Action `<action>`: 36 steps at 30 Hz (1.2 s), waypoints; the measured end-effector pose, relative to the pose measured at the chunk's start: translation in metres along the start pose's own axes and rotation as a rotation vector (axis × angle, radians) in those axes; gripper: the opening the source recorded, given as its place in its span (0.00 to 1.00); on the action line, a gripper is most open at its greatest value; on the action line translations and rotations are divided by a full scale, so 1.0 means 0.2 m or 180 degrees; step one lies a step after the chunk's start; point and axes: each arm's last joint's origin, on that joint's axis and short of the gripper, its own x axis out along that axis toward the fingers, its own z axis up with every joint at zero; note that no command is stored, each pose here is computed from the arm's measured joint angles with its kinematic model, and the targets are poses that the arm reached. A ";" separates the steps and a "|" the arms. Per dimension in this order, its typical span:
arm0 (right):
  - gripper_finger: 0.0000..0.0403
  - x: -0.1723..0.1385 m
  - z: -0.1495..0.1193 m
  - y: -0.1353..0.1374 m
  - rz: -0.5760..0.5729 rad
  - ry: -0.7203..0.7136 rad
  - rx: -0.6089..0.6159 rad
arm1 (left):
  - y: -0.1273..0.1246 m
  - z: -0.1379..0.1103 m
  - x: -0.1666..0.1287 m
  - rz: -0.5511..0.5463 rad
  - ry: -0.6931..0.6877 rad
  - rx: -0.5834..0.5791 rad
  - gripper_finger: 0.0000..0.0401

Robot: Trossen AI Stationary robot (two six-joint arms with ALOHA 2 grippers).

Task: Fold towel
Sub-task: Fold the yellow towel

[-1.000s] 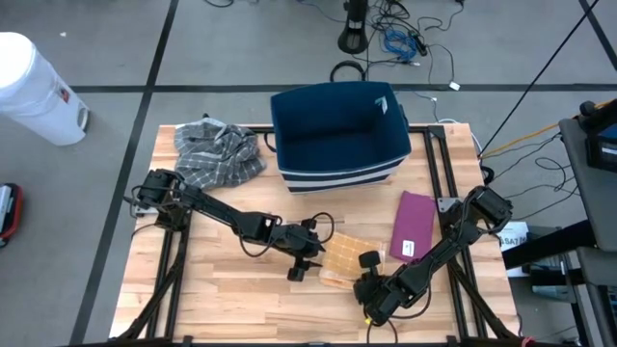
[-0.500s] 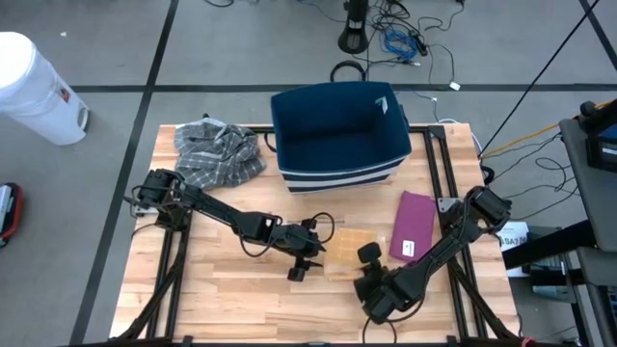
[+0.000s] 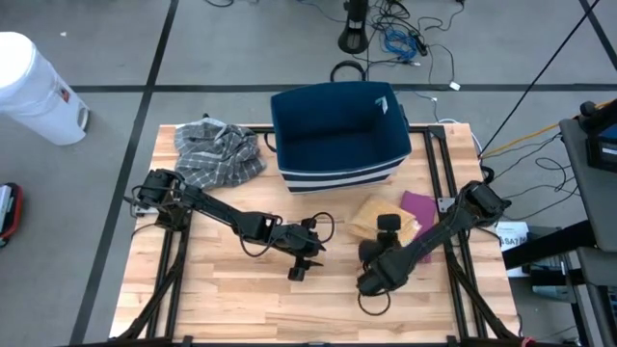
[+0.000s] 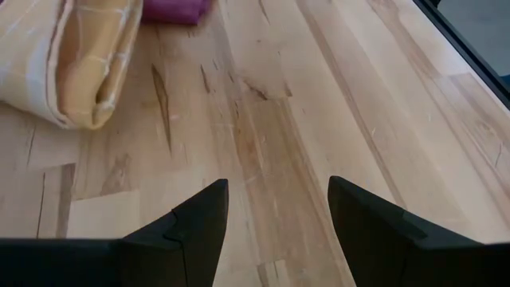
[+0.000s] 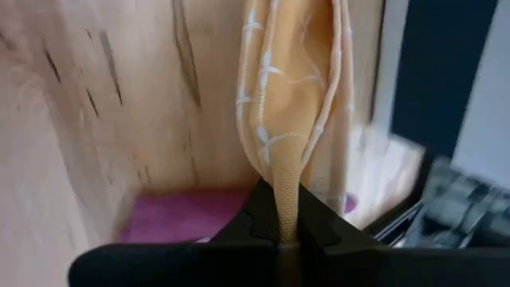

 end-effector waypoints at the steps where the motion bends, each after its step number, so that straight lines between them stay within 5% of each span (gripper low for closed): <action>1: 0.00 0.01 0.01 -0.01 0.0047 0.0076 0.0107 | 0.00 0.00 0.00 0.0000 0.0000 0.0000 0.55; 12: 0.00 0.04 0.09 -0.02 0.0433 0.0044 0.0731 | -0.01 -0.01 0.00 -0.0158 0.0050 0.0004 0.55; 16: 0.00 0.04 0.09 -0.02 0.0450 0.0020 0.0756 | 0.02 0.00 0.00 0.0341 0.0020 0.0069 0.55; 28: 0.00 0.03 0.09 0.00 0.0542 -0.0066 0.0890 | 0.19 -0.14 0.25 0.0906 -0.0309 0.0499 0.55; 32: 0.00 0.02 0.09 0.00 0.0555 -0.0081 0.0926 | 0.21 -0.15 0.26 0.1544 -0.0470 0.0077 0.55; 36: 0.00 0.01 0.09 -0.01 0.0560 -0.0096 0.0955 | 0.20 -0.11 0.27 0.0997 -0.0835 -0.0458 0.55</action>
